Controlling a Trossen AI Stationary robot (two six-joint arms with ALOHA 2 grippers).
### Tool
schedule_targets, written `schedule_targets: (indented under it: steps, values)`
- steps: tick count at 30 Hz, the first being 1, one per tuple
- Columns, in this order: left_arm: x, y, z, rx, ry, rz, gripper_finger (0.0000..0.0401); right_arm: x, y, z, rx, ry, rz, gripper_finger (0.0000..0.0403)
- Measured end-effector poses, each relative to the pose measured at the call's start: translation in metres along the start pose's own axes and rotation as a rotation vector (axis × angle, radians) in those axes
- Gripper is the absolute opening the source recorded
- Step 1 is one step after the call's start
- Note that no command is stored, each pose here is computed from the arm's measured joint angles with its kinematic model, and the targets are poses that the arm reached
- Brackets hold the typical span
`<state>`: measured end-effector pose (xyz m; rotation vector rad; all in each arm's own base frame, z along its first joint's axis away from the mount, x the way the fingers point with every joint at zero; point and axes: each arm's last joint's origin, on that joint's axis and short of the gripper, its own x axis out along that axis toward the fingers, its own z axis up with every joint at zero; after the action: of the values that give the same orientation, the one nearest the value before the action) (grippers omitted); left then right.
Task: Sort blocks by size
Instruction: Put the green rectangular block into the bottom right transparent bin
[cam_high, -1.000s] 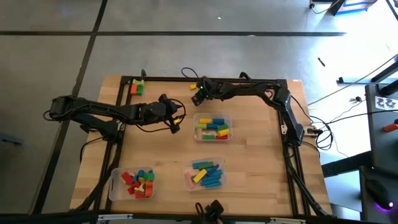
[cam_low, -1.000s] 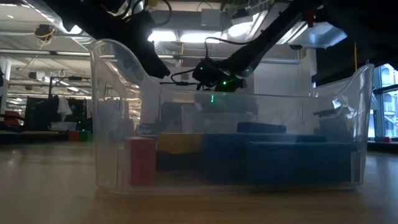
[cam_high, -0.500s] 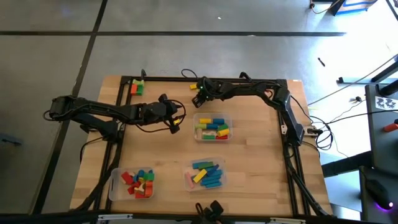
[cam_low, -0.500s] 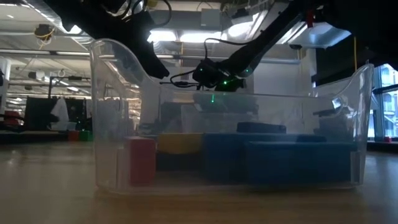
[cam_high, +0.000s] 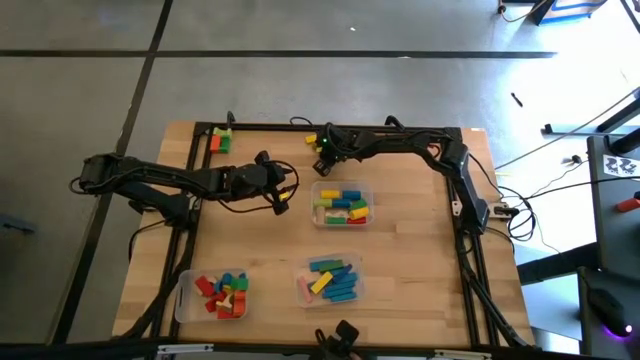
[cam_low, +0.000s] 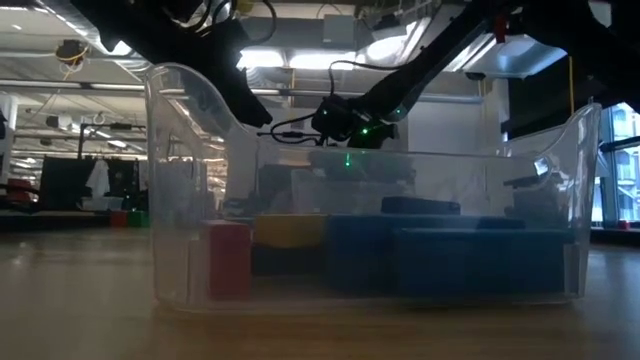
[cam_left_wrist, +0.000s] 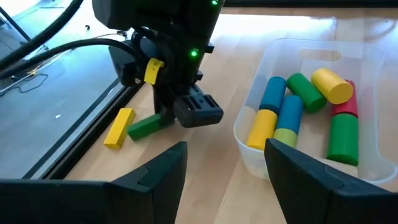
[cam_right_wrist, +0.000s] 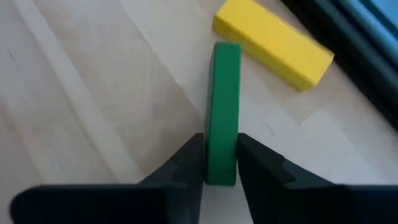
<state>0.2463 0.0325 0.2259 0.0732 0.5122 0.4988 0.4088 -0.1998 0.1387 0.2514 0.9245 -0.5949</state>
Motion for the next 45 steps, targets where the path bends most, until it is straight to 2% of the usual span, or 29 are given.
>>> schedule_targets:
  steps: [8,13,23,35,40,45]
  values:
    - [0.0,0.0,0.0,0.023,-0.001,0.0,0.021,-0.004,-0.001,0.0,-0.097,0.014,-0.009,0.0067]
    - [0.0,0.0,0.0,0.023,-0.001,0.0,0.021,-0.01,-0.001,0.001,-0.132,0.02,-0.008,0.0062]
    - [0.0,0.0,0.0,0.026,0.003,-0.001,0.021,-0.058,0.006,0.014,-0.168,0.0,0.036,0.0059]
    - [-0.002,-0.005,-0.003,0.082,0.027,-0.019,0.021,-0.168,0.082,-0.001,-0.341,-0.012,0.194,0.0058]
    - [-0.002,-0.004,-0.005,0.088,0.042,-0.018,0.021,-0.211,0.118,-0.02,-0.42,-0.008,0.318,0.0058]
    - [-0.002,-0.004,-0.005,0.088,0.045,-0.018,0.021,-0.242,0.159,-0.047,-0.526,0.005,0.447,0.0058]
